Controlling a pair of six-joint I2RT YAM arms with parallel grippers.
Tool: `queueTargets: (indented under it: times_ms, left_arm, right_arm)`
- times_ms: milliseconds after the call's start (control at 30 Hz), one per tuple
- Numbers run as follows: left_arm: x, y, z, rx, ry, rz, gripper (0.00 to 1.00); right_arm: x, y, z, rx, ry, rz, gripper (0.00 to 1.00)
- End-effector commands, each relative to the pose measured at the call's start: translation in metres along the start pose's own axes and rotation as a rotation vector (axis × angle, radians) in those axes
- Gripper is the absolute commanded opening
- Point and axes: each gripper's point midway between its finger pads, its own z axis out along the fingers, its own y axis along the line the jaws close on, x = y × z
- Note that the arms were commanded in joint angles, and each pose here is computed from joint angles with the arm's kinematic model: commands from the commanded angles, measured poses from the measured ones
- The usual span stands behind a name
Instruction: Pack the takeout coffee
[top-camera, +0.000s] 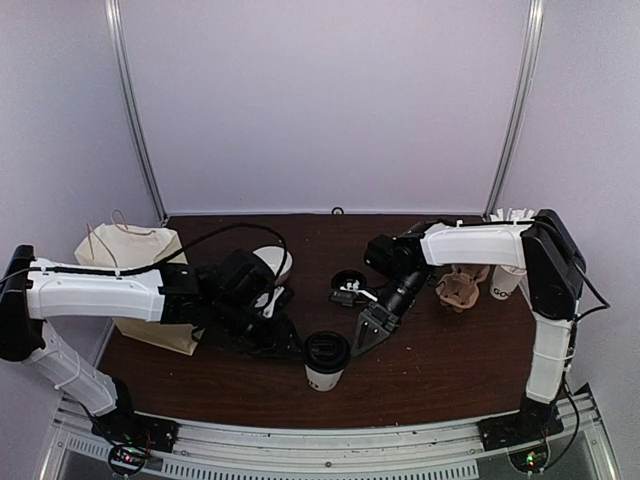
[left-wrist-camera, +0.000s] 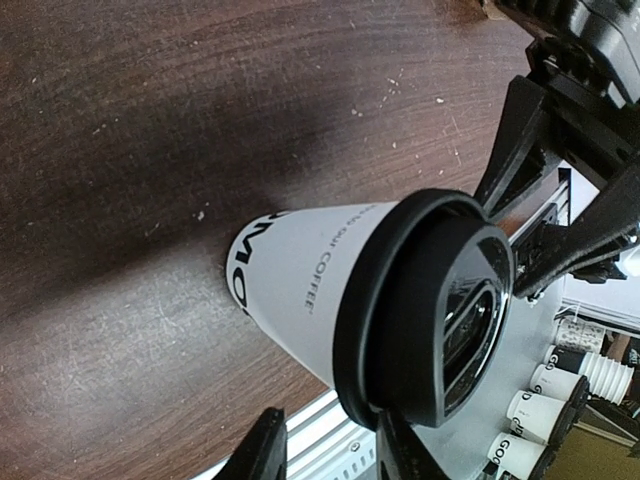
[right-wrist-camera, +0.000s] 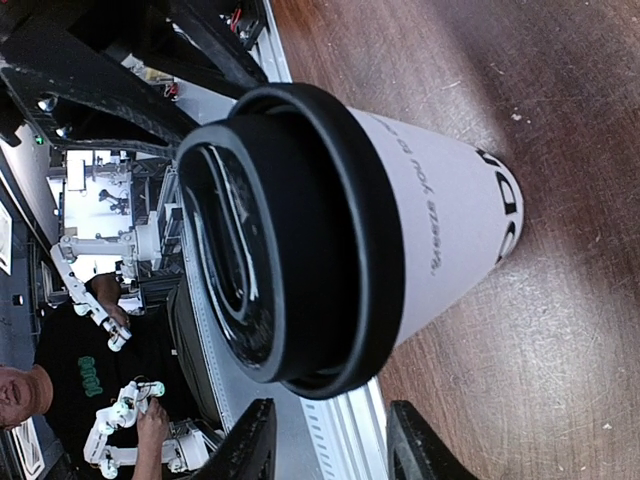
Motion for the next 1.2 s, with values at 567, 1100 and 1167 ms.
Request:
queueTargets:
  times_ms: [567,1100,1167]
  left_arm:
    - [0.005,0.011,0.016,-0.044,0.045,0.002,0.33]
    - [0.03,0.083,0.034,-0.343,0.165,0.011,0.28]
    - [0.031,0.086,0.036,-0.356,0.175,0.013,0.28]
  right_arm:
    - [-0.004,-0.019,0.009,0.008,0.019,0.081,0.4]
    - [0.028,-0.096,0.035,0.156,0.158,0.309,0.34]
    - [0.027,-0.098,0.035,0.165,0.159,0.308,0.33]
